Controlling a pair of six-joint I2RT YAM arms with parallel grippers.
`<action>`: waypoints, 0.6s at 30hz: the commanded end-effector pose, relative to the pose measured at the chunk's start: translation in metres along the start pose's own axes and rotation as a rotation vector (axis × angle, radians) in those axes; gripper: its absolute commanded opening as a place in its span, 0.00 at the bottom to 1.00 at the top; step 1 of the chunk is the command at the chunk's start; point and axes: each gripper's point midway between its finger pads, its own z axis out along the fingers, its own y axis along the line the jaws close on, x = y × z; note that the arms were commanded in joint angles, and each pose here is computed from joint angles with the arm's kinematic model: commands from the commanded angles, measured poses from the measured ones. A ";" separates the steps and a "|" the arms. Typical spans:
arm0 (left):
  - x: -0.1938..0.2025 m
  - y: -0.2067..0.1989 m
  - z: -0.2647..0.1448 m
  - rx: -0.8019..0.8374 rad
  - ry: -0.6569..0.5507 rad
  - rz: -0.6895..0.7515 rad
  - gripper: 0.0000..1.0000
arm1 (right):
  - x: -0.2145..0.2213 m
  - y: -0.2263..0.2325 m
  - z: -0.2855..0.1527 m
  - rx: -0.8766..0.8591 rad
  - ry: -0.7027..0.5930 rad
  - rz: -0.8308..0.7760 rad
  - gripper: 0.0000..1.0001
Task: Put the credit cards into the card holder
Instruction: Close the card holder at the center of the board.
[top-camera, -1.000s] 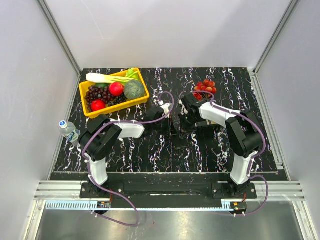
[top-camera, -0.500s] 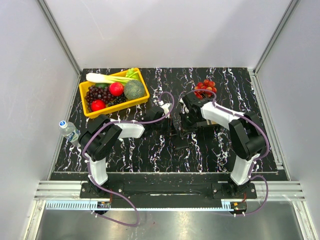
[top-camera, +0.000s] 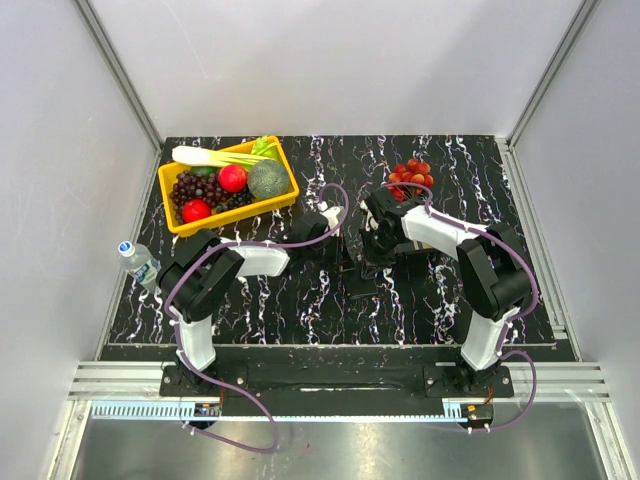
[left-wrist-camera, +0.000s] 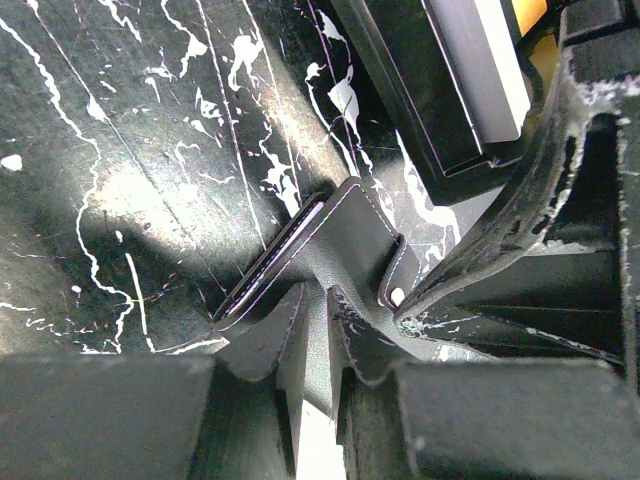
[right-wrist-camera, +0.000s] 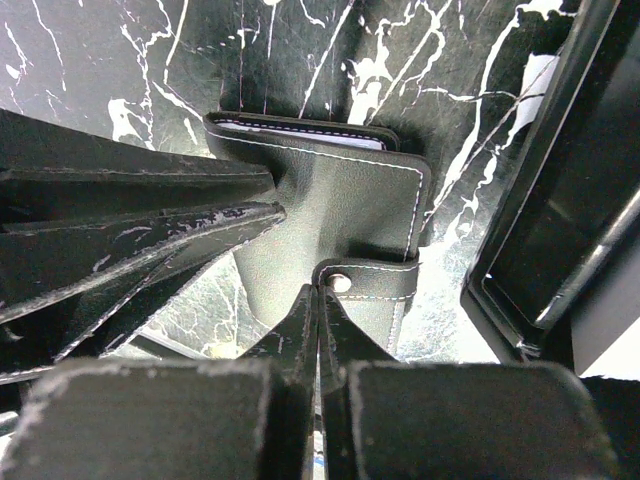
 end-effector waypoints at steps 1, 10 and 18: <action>0.022 0.008 0.007 -0.017 0.059 -0.004 0.17 | 0.003 0.001 -0.007 -0.003 0.005 -0.007 0.00; 0.022 0.007 0.008 -0.015 0.057 -0.001 0.17 | 0.009 -0.008 0.006 0.019 0.034 -0.005 0.00; 0.021 0.007 0.008 -0.014 0.056 -0.004 0.17 | -0.008 0.000 0.004 -0.003 -0.023 -0.011 0.00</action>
